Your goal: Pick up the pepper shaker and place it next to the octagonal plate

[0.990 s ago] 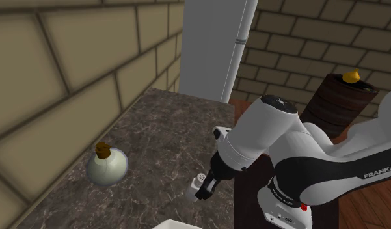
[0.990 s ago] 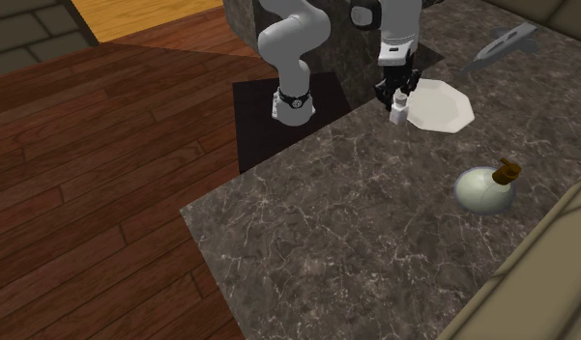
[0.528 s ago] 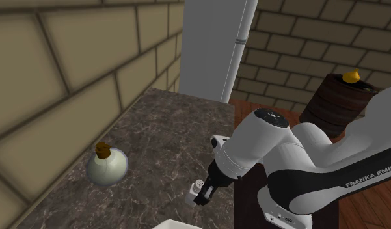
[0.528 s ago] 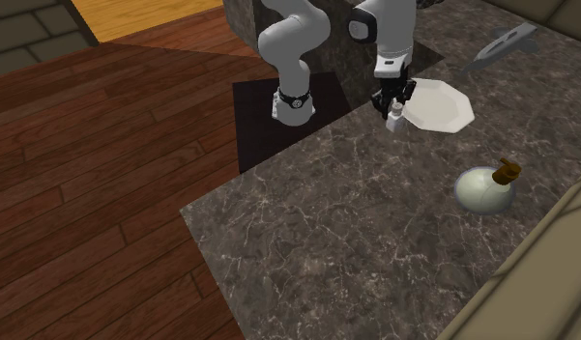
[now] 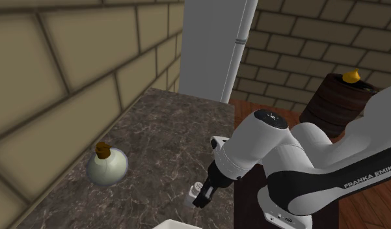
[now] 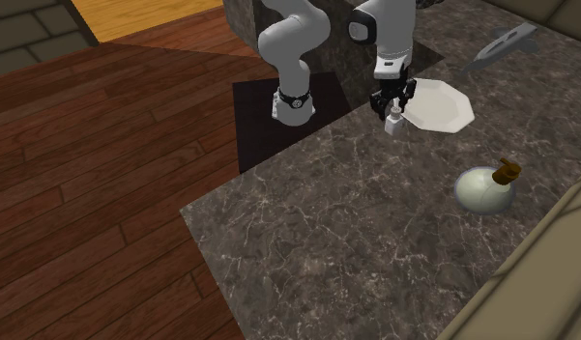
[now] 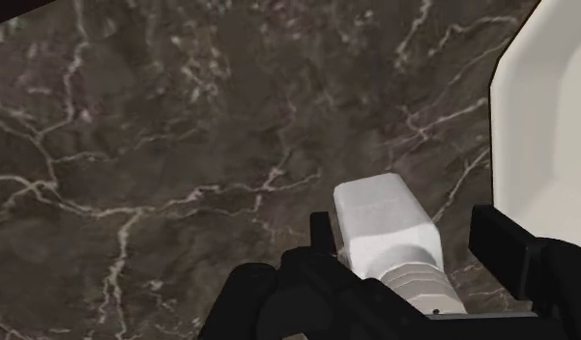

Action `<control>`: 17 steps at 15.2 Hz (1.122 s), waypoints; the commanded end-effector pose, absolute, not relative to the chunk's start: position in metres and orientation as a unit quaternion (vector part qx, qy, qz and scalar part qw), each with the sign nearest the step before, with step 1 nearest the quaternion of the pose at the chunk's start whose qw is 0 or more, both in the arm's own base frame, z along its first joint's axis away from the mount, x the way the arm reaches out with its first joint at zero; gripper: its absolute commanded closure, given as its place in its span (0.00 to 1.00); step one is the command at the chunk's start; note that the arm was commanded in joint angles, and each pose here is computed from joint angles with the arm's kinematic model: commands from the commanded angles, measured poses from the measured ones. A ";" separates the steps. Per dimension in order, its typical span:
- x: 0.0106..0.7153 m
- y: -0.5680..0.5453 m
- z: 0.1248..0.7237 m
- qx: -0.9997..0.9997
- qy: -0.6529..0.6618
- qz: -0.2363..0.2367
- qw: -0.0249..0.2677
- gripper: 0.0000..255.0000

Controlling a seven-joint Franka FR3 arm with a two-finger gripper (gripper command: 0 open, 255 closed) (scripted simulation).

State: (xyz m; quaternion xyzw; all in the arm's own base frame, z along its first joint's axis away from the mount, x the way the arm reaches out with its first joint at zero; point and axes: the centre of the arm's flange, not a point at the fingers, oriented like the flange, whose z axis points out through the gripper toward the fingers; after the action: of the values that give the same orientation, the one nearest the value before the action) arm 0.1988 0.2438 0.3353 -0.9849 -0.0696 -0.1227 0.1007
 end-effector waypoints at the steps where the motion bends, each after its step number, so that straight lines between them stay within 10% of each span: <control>1: 0.199 0.244 0.335 -0.985 -0.070 -0.123 0.101 0.00; 17: 0.187 0.233 0.383 -0.985 -0.070 -0.123 0.101 0.00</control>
State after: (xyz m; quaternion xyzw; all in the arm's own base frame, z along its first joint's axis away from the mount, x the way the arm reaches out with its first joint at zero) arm 0.1874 0.2330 0.3827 -0.9848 -0.0696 -0.1228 0.1008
